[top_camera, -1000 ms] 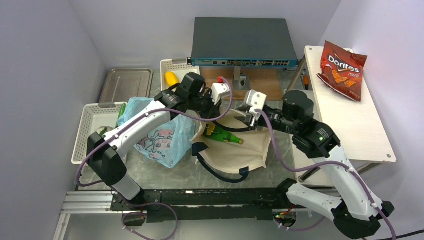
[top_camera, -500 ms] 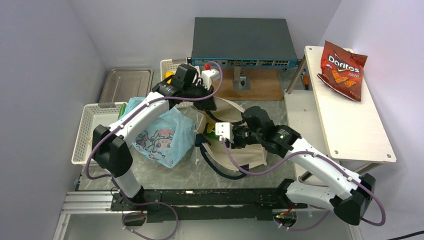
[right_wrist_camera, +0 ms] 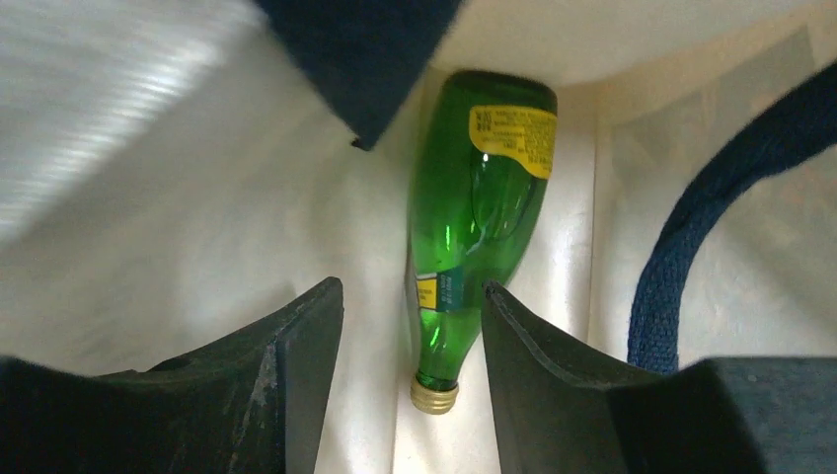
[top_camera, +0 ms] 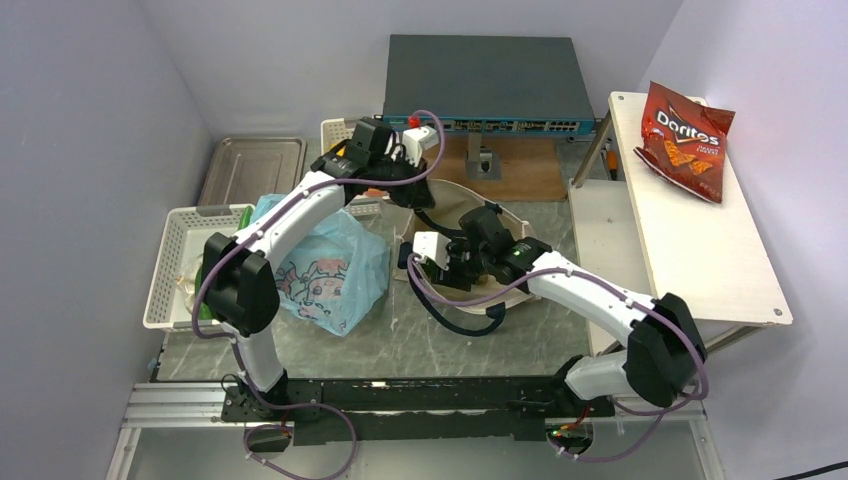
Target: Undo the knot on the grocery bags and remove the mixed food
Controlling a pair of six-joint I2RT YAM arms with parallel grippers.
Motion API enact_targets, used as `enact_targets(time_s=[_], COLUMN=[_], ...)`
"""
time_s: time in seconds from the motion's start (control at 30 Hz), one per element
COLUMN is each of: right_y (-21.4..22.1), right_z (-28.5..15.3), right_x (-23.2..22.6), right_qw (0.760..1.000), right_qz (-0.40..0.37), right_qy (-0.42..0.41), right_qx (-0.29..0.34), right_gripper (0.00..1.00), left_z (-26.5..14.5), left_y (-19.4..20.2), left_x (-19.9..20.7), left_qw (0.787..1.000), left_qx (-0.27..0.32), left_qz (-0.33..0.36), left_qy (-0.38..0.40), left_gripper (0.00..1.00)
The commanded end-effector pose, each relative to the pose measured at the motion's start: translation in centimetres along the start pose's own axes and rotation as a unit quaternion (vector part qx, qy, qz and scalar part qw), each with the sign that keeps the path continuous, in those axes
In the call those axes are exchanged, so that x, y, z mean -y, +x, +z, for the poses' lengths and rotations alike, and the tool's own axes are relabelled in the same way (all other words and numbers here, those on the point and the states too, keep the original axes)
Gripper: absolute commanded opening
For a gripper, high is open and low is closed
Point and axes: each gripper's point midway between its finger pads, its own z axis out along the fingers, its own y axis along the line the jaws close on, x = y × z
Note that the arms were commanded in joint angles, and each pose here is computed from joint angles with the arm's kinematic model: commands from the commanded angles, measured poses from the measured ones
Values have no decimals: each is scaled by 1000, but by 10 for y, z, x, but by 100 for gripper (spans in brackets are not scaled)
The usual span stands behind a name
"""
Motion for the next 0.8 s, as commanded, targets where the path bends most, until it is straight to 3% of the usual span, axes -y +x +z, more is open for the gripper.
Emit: enact_targets(time_s=[0.0, 0.13, 0.43, 0.63, 0.77], right_y=[3, 21, 39, 47, 53], right_z=[0, 3, 39, 59, 73], right_x=[25, 28, 36, 47, 40], right_qw=[999, 996, 993, 995, 996], right_qz=[36, 82, 97, 68, 44], right_qy=[34, 26, 14, 16, -18], right_qx=[0, -15, -63, -73, -73], right_gripper=[56, 62, 73, 87, 89], left_z=[-12, -29, -36, -36, -35], left_y=[-28, -28, -18, -23, -23], left_x=[2, -9, -5, -9, -13], left_qw=[999, 998, 998, 997, 997], left_qx=[45, 54, 49, 51, 48], left_qz=[14, 12, 27, 60, 62], left_qy=[15, 3, 7, 2, -2], left_gripper=[0, 0, 0, 0, 0])
